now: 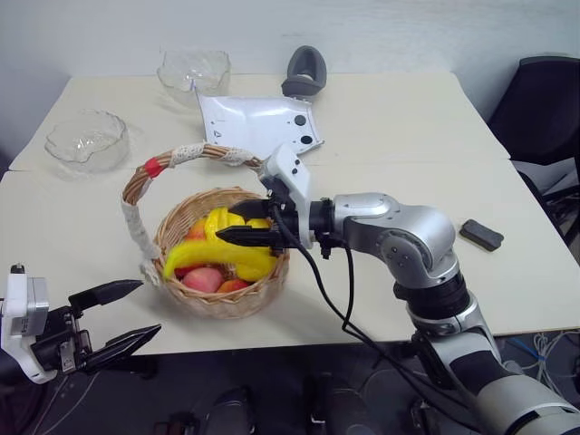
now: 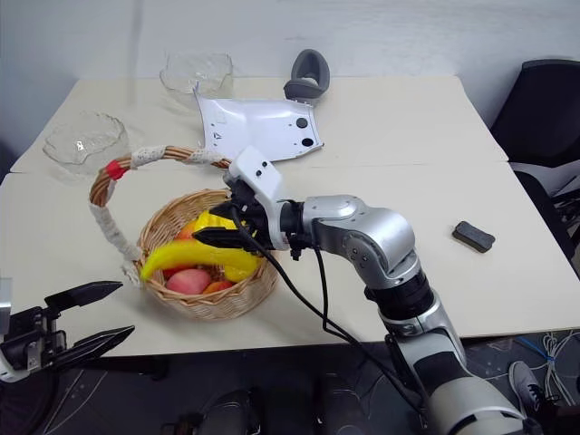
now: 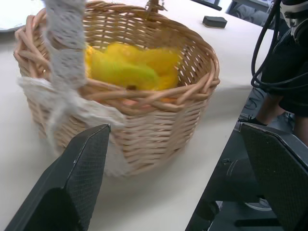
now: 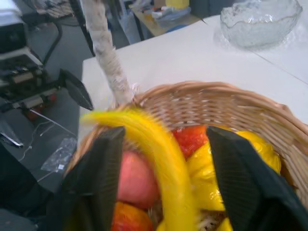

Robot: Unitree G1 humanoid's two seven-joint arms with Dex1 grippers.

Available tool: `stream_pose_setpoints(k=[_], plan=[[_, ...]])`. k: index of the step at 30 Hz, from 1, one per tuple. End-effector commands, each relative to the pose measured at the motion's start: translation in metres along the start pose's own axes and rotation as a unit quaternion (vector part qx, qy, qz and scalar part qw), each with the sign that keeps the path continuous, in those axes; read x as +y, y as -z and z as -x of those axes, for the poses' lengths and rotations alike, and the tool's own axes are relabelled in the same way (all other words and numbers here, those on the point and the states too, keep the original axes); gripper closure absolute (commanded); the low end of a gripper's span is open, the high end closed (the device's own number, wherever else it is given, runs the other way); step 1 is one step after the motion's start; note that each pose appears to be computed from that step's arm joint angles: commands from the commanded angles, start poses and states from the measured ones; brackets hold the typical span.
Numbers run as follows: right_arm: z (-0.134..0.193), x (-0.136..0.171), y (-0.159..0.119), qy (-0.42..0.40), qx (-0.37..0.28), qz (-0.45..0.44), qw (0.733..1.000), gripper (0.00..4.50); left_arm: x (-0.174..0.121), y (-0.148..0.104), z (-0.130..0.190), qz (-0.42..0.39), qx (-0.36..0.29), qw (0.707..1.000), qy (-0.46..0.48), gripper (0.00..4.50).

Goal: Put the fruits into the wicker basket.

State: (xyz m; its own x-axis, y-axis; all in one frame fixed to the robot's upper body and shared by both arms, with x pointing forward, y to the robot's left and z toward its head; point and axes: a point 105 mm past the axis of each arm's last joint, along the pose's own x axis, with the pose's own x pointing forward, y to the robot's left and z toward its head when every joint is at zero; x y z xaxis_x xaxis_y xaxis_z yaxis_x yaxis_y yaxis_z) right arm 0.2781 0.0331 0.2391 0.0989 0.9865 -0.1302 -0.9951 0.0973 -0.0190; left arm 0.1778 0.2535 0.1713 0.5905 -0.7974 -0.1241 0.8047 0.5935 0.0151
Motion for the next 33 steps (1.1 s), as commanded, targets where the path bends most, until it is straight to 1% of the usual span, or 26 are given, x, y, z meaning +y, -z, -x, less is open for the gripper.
stream_pose_setpoints(k=[1,2,5,7,9,10,11,13,15,17,18,20,21,23,25,28,30,33], plan=[[0.040,0.031,-0.013,-0.087,-0.048,0.046,0.994,0.27,-0.003,-0.010,-0.003,-0.018,-0.018,1.000,0.013,0.00],[0.056,0.037,-0.011,-0.105,-0.059,0.053,0.991,0.02,-0.004,-0.012,-0.005,-0.020,-0.024,0.999,0.018,0.00],[0.088,0.028,0.001,-0.041,-0.072,0.053,0.995,0.02,-0.007,-0.018,-0.012,-0.027,-0.040,0.998,0.028,0.00],[0.118,0.017,0.021,0.025,-0.069,0.077,0.994,0.02,-0.011,-0.022,-0.018,-0.030,-0.049,0.998,0.037,0.00],[0.152,0.000,0.040,0.109,-0.067,0.076,0.989,0.02,-0.017,-0.025,-0.024,-0.033,-0.055,0.997,0.051,0.00],[0.171,-0.009,0.049,0.158,-0.067,0.071,0.983,0.02,-0.020,-0.027,-0.028,-0.035,-0.058,0.996,0.057,0.00],[0.190,-0.016,0.055,0.197,-0.067,0.088,0.974,0.02,-0.024,-0.028,-0.030,-0.036,-0.059,0.995,0.065,0.00],[0.228,-0.019,0.078,0.254,-0.028,0.124,0.959,0.02,-0.030,-0.028,-0.038,-0.041,-0.058,0.994,0.082,0.00],[0.256,-0.017,0.098,0.302,-0.005,0.124,0.945,0.02,-0.031,-0.029,-0.043,-0.045,-0.063,0.993,0.087,0.00],[0.277,-0.012,0.122,0.333,0.029,0.117,0.935,0.02,-0.029,-0.029,-0.046,-0.048,-0.066,0.993,0.088,0.00],[0.284,-0.010,0.129,0.345,0.041,0.116,0.930,0.02,-0.028,-0.029,-0.047,-0.049,-0.066,0.993,0.089,0.00],[0.292,-0.009,0.137,0.373,0.047,0.107,0.920,0.02,-0.026,-0.029,-0.048,-0.050,-0.065,0.993,0.090,0.00],[0.292,-0.009,0.139,0.378,0.047,0.097,0.920,0.02,-0.025,-0.029,-0.049,-0.051,-0.064,0.993,0.091,0.00],[0.290,-0.011,0.139,0.394,0.031,0.076,0.915,0.02,-0.023,-0.031,-0.050,-0.053,-0.065,0.992,0.090,0.00],[0.279,-0.018,0.132,0.403,0.008,0.059,0.913,0.02,-0.021,-0.031,-0.050,-0.062,-0.062,0.992,0.090,0.00],[0.254,-0.034,0.112,0.384,0.007,0.077,0.920,0.02,-0.018,-0.031,-0.050,-0.066,-0.059,0.992,0.089,0.00],[0.238,-0.047,0.101,0.366,0.019,0.101,0.925,0.02,-0.017,-0.030,-0.050,-0.065,-0.058,0.992,0.090,0.00],[0.221,-0.067,0.097,0.349,0.035,0.111,0.930,0.02,-0.017,-0.027,-0.051,-0.062,-0.057,0.992,0.093,0.00]])
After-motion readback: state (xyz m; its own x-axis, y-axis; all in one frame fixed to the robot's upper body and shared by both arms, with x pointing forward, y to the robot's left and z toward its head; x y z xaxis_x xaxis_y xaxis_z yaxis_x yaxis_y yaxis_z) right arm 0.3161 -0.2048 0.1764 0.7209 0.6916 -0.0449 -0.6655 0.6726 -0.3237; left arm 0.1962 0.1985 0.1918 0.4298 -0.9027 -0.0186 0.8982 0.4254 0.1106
